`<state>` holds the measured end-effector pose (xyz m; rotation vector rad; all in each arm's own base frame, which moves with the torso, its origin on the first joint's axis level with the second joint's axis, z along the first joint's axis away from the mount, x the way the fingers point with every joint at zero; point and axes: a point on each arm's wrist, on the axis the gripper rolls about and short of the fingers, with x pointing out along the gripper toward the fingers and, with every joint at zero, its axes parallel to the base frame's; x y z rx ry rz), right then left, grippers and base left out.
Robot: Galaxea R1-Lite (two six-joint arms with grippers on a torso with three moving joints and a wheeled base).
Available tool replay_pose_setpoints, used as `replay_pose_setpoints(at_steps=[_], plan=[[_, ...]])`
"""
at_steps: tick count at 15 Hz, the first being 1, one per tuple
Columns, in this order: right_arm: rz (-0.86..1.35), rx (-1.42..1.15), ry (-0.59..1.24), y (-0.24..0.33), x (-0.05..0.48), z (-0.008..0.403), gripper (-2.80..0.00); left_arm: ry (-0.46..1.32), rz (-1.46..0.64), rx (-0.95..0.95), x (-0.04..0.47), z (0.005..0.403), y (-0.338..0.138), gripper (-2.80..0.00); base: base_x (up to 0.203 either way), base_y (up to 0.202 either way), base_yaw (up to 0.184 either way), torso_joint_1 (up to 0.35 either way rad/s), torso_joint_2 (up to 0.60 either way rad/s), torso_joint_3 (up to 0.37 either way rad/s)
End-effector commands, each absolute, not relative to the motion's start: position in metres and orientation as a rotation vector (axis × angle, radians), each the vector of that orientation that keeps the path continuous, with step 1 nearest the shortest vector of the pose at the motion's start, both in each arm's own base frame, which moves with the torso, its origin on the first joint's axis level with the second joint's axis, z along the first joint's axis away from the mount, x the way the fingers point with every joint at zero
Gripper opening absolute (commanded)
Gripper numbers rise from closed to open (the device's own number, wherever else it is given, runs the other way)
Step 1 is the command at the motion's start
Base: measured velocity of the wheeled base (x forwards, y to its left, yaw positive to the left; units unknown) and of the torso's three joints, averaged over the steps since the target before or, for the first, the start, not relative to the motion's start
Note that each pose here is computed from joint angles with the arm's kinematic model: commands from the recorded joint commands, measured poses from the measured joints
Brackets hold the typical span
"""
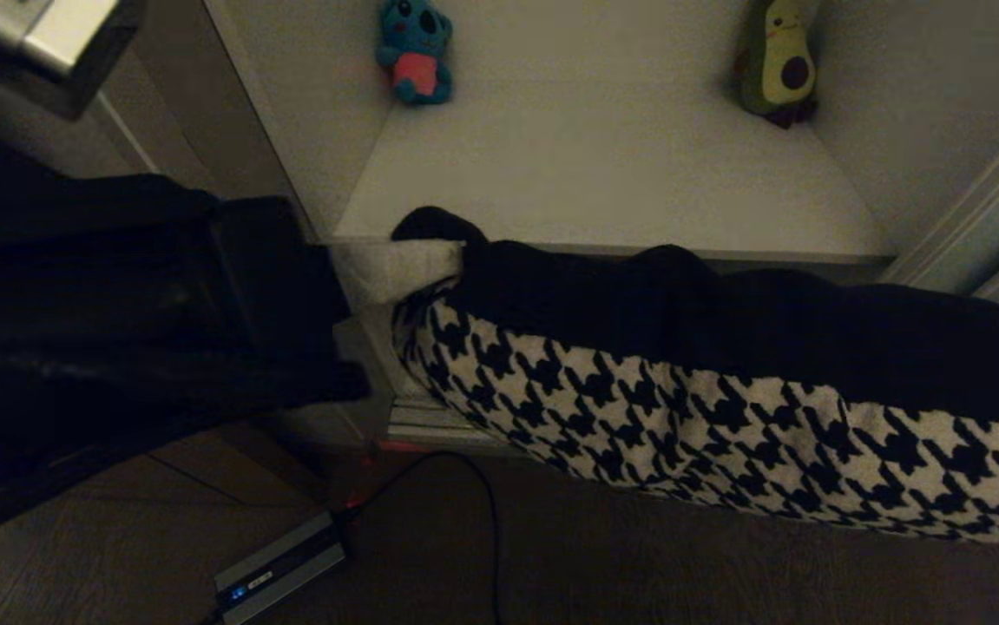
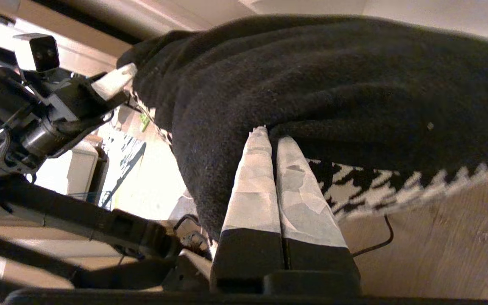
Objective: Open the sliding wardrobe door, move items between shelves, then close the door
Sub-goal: Place the pillow on the lower shelf
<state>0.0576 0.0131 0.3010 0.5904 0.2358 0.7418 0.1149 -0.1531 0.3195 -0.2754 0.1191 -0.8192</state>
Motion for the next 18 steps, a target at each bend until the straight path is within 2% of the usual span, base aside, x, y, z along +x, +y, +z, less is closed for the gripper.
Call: replay_pose_setpoints(at_steps=[1, 5, 18], plan=[[0.736, 0.612, 0.275, 0.012, 0.075, 0.299, -2.80, 0.163, -0.807, -0.256, 0.130, 0.312, -0.173, -2.80, 0.000, 0.000, 0.000, 0.000, 0.00, 0.000], [0.730, 0.617, 0.283, 0.011, 0.094, 0.299, -2.80, 0.189, -0.766, -0.247, 0.151, 0.308, -0.198, -2.80, 0.000, 0.000, 0.000, 0.000, 0.00, 0.000], [0.724, 0.631, 0.307, 0.011, 0.097, 0.292, -2.80, 0.194, -0.738, -0.228, 0.147, 0.296, -0.192, -2.80, 0.000, 0.000, 0.000, 0.000, 0.00, 0.000]])
